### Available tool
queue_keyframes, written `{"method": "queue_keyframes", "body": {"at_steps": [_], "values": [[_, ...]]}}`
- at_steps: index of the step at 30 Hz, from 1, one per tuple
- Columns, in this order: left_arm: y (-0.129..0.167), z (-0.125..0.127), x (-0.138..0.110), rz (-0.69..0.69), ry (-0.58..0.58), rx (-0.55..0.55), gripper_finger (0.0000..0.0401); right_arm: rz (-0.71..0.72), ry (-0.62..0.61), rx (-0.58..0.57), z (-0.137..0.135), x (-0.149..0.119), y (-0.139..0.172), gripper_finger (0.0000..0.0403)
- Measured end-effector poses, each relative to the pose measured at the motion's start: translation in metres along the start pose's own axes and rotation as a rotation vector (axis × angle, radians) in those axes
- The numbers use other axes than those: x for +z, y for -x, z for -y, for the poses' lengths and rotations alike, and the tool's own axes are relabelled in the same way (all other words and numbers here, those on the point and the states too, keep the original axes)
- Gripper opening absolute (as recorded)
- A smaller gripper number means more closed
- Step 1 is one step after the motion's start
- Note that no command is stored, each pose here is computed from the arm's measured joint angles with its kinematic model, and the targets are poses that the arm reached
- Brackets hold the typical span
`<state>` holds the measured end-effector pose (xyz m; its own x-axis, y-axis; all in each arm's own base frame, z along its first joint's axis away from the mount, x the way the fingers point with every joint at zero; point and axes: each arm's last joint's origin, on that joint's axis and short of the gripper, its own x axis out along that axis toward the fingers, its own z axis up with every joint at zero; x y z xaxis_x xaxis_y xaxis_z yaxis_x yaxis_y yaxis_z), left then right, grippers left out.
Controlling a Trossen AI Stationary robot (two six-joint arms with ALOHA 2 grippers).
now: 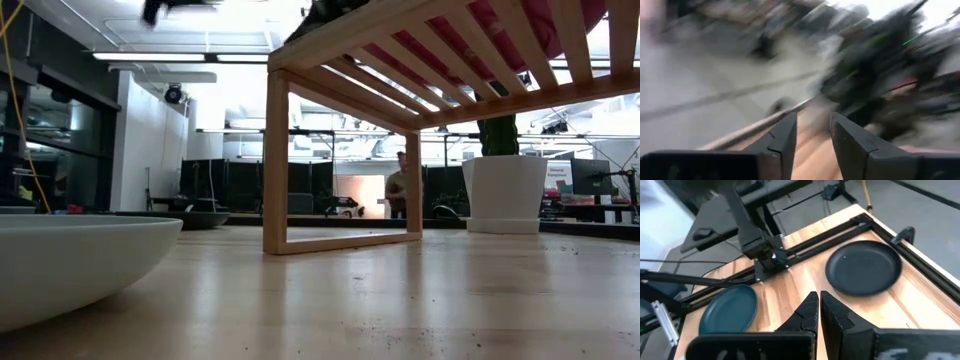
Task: Place and stack plates onto a shelf
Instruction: Stack the black plate on top of the pink plate on the shelf
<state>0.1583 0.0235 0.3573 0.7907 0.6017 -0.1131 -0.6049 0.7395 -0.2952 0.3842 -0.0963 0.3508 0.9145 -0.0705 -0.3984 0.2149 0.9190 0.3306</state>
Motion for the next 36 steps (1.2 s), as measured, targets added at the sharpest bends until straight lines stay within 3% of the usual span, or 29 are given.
{"method": "queue_keyframes", "body": {"at_steps": [4,7,14,19,23,36], "values": [[-0.008,-0.024,-0.021,-0.143,0.031,0.293,0.0044,0.048,0.075,0.002,-0.006,0.023,0.012,0.0],[-0.025,-0.047,-0.034,-0.309,0.076,0.435,0.0008,0.064,0.121,-0.003,-0.012,0.039,0.026,0.0],[-0.1,-0.096,-0.073,-0.716,0.142,0.452,0.0001,0.098,0.16,0.005,-0.023,0.063,0.047,0.0],[-0.131,-0.124,-0.112,-0.916,0.13,0.572,0.0,0.041,0.146,0.0,-0.024,0.061,0.052,0.0],[-0.142,-0.133,-0.132,-0.975,0.098,0.643,0.0,-0.005,0.141,0.0,-0.027,0.056,0.051,0.0],[-0.173,-0.12,-0.168,-0.917,0.039,0.628,0.0,-0.033,0.172,0.031,-0.04,0.049,0.048,0.0]]}}
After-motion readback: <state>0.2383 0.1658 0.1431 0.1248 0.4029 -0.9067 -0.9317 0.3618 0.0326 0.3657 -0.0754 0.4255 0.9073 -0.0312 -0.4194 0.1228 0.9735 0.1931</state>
